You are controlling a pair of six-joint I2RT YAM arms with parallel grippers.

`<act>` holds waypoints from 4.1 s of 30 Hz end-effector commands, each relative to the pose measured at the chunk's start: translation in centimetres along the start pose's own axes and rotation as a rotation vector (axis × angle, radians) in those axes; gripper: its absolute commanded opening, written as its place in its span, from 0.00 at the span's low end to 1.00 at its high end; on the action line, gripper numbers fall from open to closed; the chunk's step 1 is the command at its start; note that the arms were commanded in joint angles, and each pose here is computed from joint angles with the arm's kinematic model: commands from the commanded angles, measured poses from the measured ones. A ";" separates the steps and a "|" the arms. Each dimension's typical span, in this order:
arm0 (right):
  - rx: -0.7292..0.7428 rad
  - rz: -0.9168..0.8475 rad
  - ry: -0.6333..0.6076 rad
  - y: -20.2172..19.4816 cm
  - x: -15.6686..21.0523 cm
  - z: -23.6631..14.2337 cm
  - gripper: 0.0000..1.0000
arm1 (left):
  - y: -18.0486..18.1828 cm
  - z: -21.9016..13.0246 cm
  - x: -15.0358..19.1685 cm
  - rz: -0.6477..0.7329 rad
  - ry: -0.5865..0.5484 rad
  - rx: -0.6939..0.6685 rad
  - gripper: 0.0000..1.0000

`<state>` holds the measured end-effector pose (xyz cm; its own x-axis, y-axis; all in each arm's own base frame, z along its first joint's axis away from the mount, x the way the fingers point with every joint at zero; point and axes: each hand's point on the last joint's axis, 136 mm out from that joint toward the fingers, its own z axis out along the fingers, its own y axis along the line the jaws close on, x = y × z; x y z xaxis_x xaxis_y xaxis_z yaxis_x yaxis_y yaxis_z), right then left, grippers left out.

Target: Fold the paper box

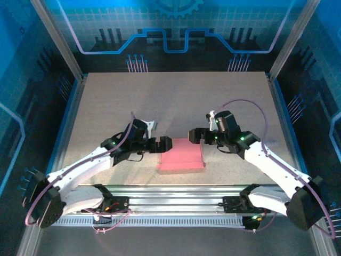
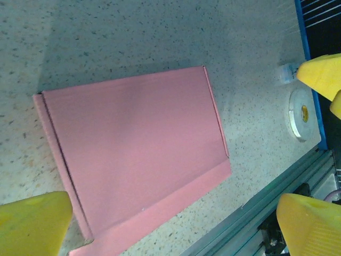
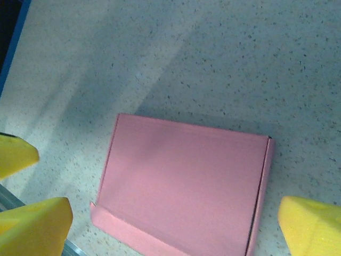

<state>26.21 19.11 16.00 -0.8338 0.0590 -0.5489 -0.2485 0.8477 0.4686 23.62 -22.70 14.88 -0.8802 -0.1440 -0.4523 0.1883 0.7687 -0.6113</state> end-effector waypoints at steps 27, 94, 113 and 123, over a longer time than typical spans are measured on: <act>-0.092 0.125 0.336 -1.7 10.8 4.5 1.00 | 3.4 5.2 6.7 -0.178 0.278 0.003 0.99; -0.106 0.311 0.206 0.9 4.6 -1.6 0.88 | -3.1 0.5 0.3 -0.309 0.272 0.136 0.99; -0.051 0.252 0.213 0.2 4.9 -2.6 0.92 | -2.2 -0.5 1.0 -0.295 0.275 0.087 0.99; -0.007 0.046 0.199 0.5 3.7 -5.5 0.83 | -1.6 -2.7 0.3 -0.081 0.242 0.002 0.98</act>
<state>20.75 17.73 16.65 -0.9411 0.0665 -0.3314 -0.1373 0.8206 0.5547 22.04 -23.28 15.87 -0.9832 -0.1240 -0.1336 0.0026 0.7236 -0.6902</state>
